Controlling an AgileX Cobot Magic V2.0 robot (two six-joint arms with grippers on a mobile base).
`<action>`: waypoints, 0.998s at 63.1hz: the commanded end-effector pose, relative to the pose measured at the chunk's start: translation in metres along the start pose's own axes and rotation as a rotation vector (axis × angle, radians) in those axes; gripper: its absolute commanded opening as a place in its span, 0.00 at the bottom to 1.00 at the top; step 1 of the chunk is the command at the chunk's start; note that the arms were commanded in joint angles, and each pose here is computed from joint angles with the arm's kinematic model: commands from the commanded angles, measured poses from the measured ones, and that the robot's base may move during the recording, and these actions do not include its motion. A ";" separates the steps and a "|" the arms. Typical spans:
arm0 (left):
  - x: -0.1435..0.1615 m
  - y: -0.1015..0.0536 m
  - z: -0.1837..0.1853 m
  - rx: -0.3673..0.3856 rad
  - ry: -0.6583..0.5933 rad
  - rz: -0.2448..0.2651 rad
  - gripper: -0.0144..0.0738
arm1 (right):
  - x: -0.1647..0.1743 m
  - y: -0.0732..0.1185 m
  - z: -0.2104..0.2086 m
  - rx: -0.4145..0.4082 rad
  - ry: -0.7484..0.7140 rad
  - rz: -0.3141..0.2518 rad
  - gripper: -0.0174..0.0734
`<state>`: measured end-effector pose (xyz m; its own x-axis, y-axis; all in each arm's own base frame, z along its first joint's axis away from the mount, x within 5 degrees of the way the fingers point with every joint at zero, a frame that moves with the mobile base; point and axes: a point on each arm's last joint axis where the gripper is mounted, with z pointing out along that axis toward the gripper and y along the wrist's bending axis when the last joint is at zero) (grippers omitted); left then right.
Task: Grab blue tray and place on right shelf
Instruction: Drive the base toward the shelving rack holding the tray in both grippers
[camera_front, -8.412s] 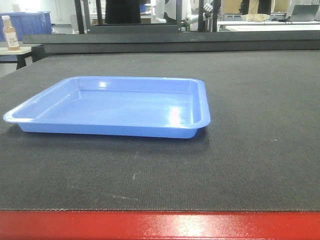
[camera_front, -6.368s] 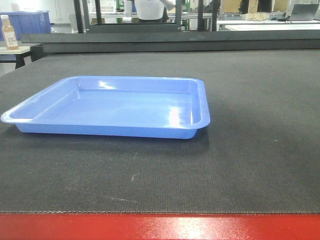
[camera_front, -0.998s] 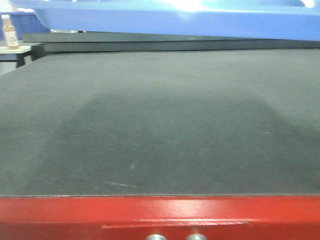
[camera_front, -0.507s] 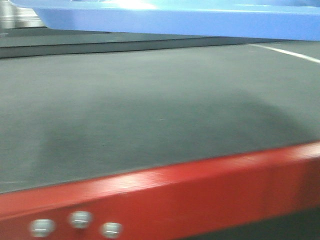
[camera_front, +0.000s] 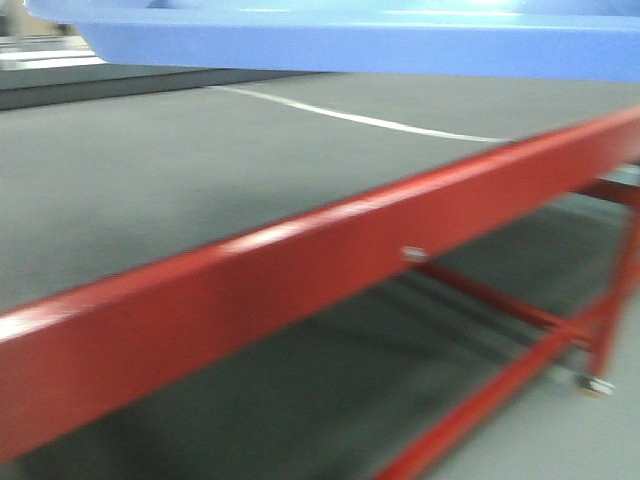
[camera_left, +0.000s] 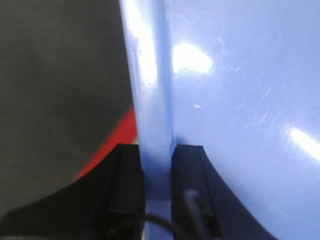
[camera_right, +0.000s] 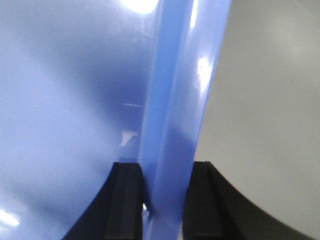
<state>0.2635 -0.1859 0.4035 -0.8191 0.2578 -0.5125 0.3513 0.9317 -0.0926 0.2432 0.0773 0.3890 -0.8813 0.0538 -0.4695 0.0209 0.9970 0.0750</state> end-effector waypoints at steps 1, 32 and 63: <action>0.010 -0.003 -0.025 0.024 0.033 0.048 0.11 | -0.005 -0.002 -0.018 -0.023 -0.098 -0.027 0.22; 0.010 -0.003 -0.025 0.024 0.033 0.048 0.11 | -0.005 -0.002 -0.018 -0.023 -0.098 -0.027 0.22; 0.010 -0.003 -0.025 0.024 0.033 0.048 0.11 | -0.005 -0.002 -0.018 -0.023 -0.098 -0.027 0.22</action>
<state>0.2634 -0.1861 0.4035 -0.8195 0.2574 -0.5120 0.3515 0.9314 -0.0945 0.2433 0.0771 0.3890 -0.8810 0.0532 -0.4702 0.0212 0.9971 0.0731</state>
